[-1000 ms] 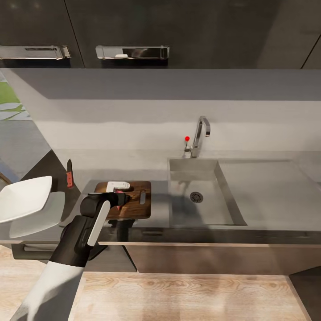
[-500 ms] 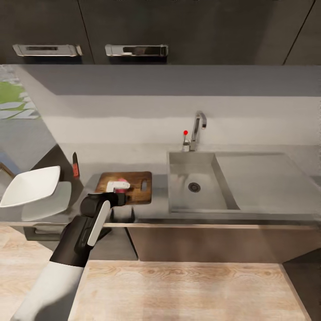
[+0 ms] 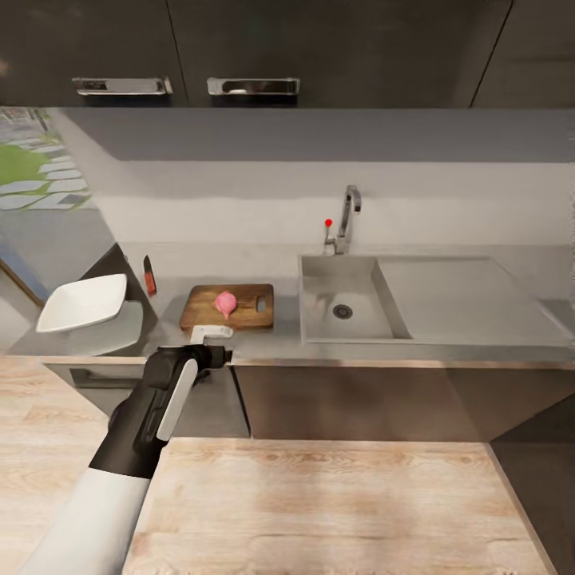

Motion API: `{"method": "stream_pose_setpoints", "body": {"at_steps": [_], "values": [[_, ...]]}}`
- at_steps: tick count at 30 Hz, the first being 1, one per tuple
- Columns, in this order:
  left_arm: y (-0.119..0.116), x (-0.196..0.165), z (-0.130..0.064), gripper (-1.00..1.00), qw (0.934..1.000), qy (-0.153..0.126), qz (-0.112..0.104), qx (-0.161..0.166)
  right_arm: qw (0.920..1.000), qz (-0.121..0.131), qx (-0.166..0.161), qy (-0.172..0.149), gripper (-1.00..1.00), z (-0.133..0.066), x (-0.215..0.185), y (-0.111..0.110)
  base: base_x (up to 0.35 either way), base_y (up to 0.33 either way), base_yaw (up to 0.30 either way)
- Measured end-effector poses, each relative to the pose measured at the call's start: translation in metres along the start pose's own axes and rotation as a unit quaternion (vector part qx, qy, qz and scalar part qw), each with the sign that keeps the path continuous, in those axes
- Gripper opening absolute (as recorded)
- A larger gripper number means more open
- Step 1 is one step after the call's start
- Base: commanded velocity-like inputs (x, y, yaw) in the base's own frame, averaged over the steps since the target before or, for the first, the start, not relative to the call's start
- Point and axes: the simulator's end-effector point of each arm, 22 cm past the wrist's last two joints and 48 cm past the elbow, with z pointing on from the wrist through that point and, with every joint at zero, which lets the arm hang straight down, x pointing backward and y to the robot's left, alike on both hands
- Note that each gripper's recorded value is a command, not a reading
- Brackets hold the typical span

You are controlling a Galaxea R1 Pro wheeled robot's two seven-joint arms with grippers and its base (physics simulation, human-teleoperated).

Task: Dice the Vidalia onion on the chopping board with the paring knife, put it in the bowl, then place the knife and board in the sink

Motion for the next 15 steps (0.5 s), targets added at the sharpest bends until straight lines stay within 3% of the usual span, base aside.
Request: {"method": "stream_pose_setpoints", "body": {"at_steps": [10, 15], "values": [[-0.001, 0.01, 0.001, 1.0, 1.0, 0.007, 0.0, 0.001, 1.0, 0.0, 0.0, 0.0, 1.0, 0.0, 0.0, 0.0, -0.331, 0.0, 0.0], [-0.003, 0.039, 0.002, 1.0, 0.9996, 0.026, -0.001, 0.004, 1.0, 0.0, 0.0, 0.0, 1.0, 0.0, 0.0, 0.0, -0.098, 0.0, 0.0]]}}
